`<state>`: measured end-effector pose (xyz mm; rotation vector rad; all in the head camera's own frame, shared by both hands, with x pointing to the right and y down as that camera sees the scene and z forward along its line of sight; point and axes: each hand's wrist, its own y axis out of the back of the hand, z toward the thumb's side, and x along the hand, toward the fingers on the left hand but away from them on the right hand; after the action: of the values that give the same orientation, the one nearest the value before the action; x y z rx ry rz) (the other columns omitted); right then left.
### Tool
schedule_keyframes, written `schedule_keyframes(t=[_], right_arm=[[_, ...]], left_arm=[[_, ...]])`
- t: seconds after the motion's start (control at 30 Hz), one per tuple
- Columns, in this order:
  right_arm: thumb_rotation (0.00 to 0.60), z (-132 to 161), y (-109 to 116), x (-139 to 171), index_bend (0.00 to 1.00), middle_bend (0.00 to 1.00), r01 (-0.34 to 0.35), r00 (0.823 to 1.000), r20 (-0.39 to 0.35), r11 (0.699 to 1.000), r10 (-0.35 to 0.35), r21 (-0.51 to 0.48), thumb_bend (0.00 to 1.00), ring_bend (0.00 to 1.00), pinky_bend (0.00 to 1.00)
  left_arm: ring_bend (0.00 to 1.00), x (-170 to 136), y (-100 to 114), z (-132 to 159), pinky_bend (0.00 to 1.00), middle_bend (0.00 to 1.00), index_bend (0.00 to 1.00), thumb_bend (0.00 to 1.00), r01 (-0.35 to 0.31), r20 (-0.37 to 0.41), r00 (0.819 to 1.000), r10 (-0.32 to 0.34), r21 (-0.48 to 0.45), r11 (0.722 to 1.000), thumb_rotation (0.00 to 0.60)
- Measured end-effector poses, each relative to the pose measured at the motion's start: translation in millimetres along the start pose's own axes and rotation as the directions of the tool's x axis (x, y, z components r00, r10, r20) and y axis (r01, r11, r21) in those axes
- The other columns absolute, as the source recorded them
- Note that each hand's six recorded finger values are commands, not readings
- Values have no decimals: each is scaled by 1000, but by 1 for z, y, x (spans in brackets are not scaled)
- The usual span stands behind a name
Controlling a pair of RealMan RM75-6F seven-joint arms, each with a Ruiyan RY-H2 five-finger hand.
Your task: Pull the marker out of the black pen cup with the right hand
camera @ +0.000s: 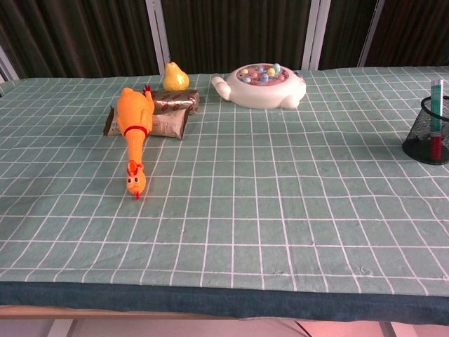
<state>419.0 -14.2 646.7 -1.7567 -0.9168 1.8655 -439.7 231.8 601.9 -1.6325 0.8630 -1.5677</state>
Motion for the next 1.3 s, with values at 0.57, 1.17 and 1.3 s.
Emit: schedule_keyframes(t=[0.57,1.17,1.3], right_arm=[[600,0,-25,-19,552,1000,-34,999,-5,999,34,-37,449,1000,1000],[600,4,-35,-22,585,1000,-52,998,-26,997,50,-61,497,1000,1000],[600,4,-36,-22,594,1000,-54,998,-29,996,53,-64,520,1000,1000]], left_arm=[[79,1,0,-1,324,119,229,574,3,-3,1000,-3,-8,1000,600],[79,1,1,-1,325,121,229,575,4,-1,1000,-4,-12,1000,600],[79,1,1,-1,324,121,229,574,6,0,1000,-6,-13,1000,600]])
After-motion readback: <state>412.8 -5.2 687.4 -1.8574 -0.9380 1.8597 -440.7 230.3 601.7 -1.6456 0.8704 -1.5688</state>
